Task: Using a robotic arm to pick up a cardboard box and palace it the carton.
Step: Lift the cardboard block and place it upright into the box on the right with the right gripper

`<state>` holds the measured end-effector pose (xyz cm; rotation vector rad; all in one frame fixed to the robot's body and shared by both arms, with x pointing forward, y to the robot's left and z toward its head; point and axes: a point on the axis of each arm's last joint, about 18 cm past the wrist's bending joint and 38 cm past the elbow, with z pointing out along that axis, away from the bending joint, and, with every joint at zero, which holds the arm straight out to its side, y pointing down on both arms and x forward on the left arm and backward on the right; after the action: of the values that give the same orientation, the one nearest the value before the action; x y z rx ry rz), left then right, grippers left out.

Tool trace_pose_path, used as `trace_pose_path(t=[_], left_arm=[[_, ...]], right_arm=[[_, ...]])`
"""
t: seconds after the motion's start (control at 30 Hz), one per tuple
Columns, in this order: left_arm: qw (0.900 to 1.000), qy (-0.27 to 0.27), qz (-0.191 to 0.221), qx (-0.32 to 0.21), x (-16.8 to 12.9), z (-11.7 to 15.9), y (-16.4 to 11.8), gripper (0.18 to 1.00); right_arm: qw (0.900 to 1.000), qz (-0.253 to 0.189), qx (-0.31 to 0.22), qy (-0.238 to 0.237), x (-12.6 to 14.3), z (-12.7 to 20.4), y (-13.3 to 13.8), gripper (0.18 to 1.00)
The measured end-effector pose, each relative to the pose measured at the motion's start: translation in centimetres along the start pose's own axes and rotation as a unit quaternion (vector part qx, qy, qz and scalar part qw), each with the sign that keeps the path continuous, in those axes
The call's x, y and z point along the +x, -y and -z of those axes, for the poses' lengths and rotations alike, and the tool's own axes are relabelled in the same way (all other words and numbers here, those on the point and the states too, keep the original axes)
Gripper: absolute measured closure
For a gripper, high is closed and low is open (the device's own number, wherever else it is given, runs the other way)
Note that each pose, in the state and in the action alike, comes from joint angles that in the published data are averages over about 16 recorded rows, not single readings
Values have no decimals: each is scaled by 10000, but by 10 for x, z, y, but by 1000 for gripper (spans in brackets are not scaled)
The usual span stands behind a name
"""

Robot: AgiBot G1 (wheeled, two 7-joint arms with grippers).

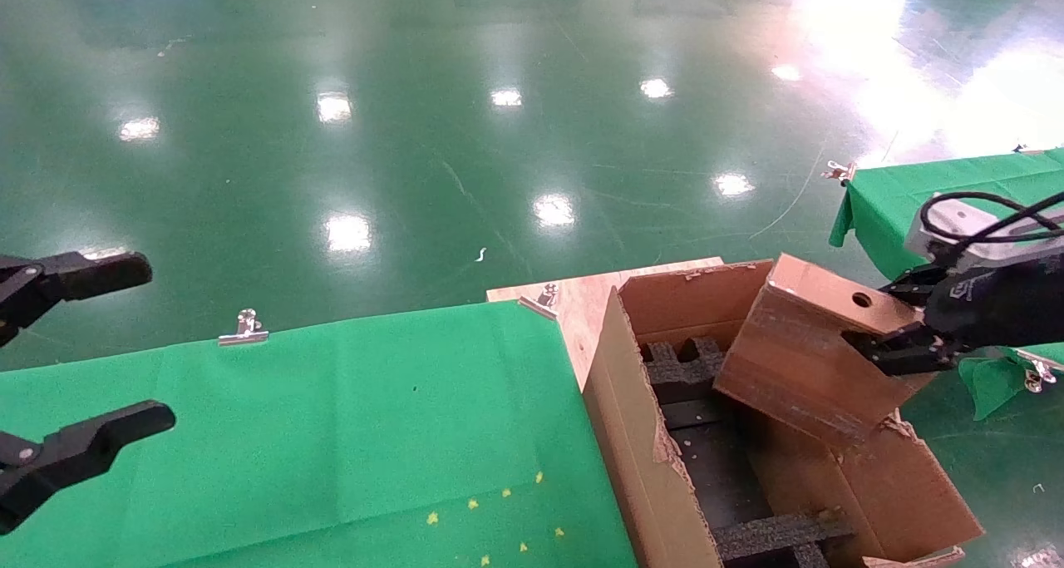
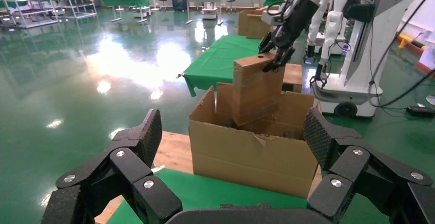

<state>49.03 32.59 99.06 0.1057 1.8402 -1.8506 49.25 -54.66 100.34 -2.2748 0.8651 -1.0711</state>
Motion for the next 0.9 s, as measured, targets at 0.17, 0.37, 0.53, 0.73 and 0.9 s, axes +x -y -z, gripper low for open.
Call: trace_pose_path(t=[0.17,0.37,0.53,0.73,0.9], left_arm=[[10000,0,0,0,0,0,0,183],[10000,0,0,0,0,0,0,183],[10000,0,0,0,0,0,0,183],[10000,0,0,0,0,0,0,183],[10000,0,0,0,0,0,0,183]], right_arm=[[9967,-743,-148,-307,-7,-11,-12,846],[9849,-1593,-277,-614,-21,-21,-23,847],[9714,-2210,-371,-791,-29,-30,-30,848],[9548,-2775,-491,-948,-32,-42,-36,849],[9449,-3042,-584,-1065,-32,-53,-38,850]])
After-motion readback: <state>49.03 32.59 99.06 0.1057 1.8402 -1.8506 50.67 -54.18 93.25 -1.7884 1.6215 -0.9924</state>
